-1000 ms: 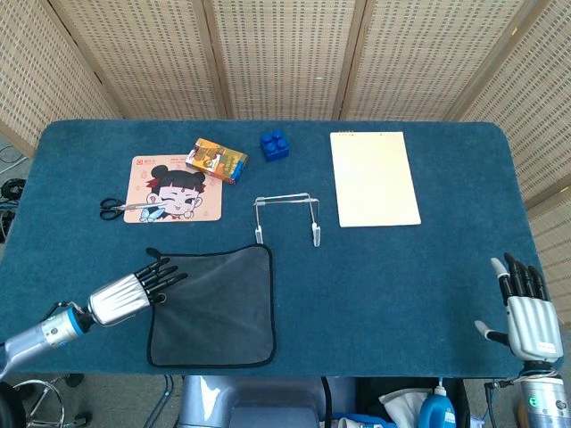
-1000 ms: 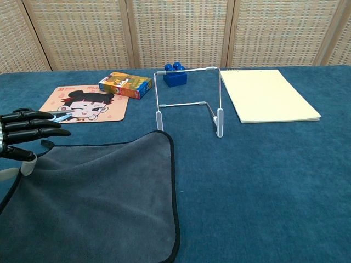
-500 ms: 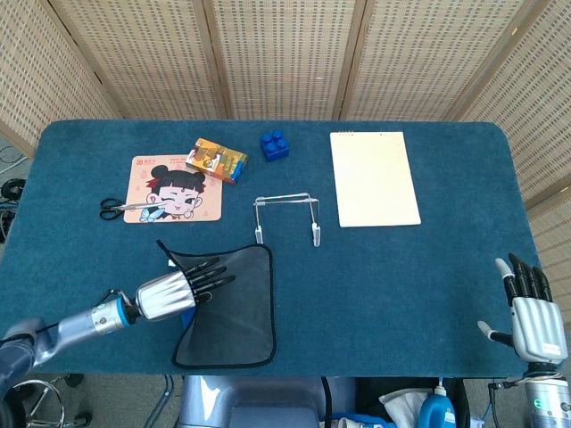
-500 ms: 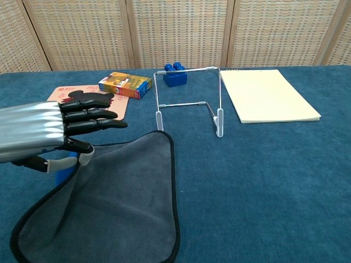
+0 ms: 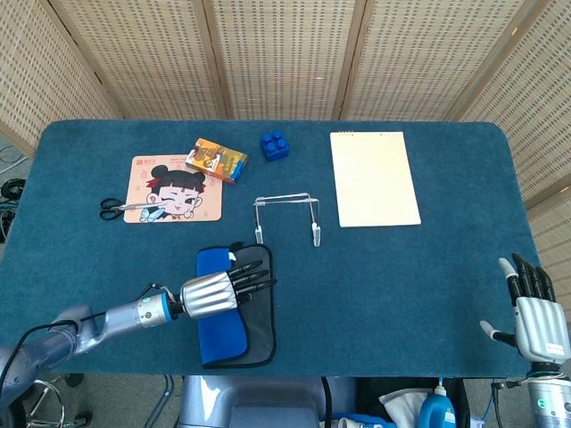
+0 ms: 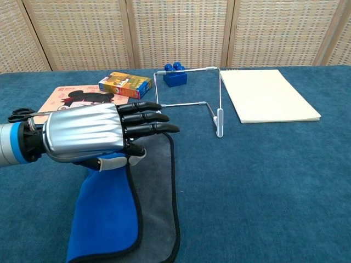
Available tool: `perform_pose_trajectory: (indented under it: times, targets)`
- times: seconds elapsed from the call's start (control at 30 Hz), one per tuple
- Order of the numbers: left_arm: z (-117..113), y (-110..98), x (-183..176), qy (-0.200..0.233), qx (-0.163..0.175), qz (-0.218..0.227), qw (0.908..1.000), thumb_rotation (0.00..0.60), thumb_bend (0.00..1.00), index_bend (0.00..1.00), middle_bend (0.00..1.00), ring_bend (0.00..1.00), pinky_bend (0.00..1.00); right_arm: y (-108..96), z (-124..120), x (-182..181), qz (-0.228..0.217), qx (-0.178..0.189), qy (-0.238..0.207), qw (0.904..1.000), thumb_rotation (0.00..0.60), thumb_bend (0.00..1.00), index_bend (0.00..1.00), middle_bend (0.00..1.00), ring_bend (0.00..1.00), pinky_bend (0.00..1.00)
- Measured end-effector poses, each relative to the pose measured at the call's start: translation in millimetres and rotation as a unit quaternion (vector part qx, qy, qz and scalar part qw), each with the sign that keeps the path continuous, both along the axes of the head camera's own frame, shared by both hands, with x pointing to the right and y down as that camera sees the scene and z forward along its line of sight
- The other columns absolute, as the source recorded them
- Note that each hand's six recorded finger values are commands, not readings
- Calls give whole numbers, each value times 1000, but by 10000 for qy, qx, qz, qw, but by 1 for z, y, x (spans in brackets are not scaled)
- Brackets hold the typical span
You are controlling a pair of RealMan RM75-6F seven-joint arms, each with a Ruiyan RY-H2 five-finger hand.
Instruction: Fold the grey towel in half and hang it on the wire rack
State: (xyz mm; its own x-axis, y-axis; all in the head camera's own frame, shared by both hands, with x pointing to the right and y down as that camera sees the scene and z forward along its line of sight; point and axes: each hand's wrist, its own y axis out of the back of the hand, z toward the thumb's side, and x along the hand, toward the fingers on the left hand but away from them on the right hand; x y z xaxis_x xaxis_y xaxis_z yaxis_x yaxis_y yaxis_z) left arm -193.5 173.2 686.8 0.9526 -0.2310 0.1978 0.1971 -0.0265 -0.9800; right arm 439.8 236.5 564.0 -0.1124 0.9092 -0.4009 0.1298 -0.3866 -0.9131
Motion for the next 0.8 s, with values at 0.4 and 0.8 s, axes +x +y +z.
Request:
perform_pose_trajectory:
  times: [0.4, 0.8]
  targets:
    - [8, 6, 50, 31, 168, 474, 9987, 600, 490, 763, 0, 0, 4, -1, 1, 4, 63, -18, 9, 10000, 600, 0, 0, 0, 0, 0]
    - [20, 17, 65, -82, 98, 556, 9984, 600, 446, 617, 0, 0, 4, -2, 3, 7, 94, -41, 5, 9999, 600, 0, 0, 0, 0, 0]
